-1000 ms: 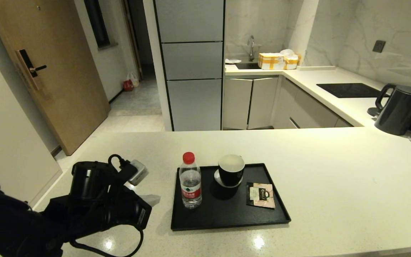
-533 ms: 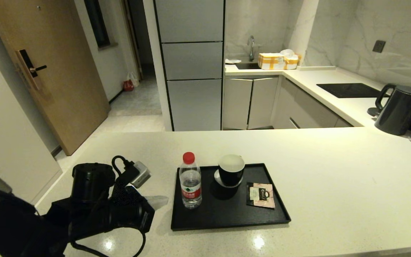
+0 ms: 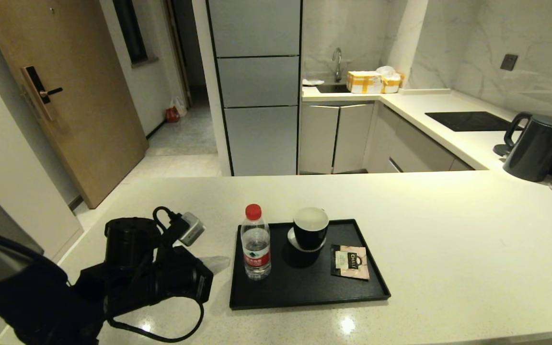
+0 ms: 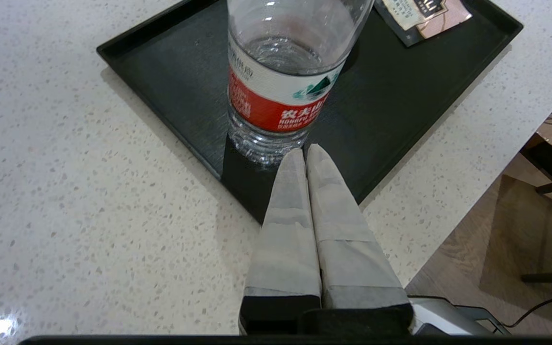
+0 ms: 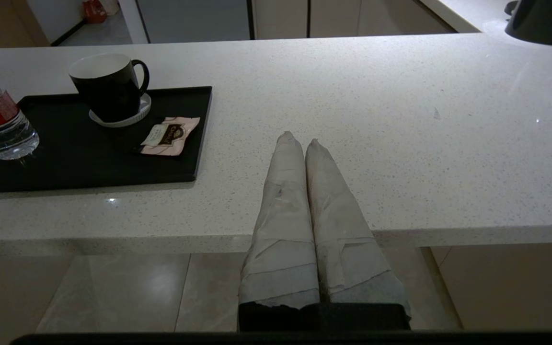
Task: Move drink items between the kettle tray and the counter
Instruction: Pick up the bottled water
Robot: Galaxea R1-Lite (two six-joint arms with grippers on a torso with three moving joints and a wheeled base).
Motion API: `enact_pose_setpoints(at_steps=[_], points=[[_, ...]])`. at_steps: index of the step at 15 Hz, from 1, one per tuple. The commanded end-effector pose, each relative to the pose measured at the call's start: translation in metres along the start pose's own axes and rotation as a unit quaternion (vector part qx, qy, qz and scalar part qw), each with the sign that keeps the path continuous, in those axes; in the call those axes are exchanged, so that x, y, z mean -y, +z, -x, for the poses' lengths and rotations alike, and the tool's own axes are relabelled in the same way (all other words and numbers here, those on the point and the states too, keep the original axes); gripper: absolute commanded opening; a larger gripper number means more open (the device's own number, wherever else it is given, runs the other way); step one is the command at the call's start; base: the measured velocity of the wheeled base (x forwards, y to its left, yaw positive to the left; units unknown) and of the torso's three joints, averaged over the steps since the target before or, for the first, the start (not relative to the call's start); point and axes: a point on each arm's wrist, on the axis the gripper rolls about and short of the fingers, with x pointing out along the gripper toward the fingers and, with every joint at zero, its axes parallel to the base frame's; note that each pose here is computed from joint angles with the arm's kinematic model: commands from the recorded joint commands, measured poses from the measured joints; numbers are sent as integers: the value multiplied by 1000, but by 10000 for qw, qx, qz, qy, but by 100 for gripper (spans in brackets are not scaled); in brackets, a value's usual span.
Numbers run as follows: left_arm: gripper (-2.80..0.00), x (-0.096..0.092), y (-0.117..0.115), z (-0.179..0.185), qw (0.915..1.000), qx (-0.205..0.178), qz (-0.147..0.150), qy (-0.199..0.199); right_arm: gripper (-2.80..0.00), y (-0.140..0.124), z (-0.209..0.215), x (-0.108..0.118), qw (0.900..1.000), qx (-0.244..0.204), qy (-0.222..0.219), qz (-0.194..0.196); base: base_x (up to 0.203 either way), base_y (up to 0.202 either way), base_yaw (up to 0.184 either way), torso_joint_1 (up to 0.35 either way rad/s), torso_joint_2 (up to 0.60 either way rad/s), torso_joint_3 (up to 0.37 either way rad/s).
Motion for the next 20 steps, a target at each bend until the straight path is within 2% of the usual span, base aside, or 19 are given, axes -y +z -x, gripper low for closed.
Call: enact_pose_setpoints(at_steps=[1, 10, 11, 13, 16, 20], points=[[-280, 1, -3, -2, 10000, -50, -25, -37, -280, 0, 0, 0, 10000, -7, 6, 3, 0, 0, 0, 0, 0, 0], [-280, 6, -1, -9, 9999, -33, -25, -128, -280, 0, 0, 0, 10000, -7, 6, 3, 0, 0, 0, 0, 0, 0], [0, 6, -6, -10, 9999, -124, 2, -106, -280, 0, 0, 0, 10000, -7, 6, 3, 0, 0, 0, 0, 0, 0], [0, 5, -2, -13, 9999, 76, -32, -61, -280, 0, 0, 0, 10000, -7, 6, 3, 0, 0, 0, 0, 0, 0], [0, 7, 1, -12, 9998, 137, 46, -104, -280, 0, 0, 0, 10000, -7, 6, 3, 0, 0, 0, 0, 0, 0], [0, 6, -6, -24, 9999, -2, 68, -131, -280, 0, 0, 0, 10000, -7, 6, 3, 0, 0, 0, 0, 0, 0]])
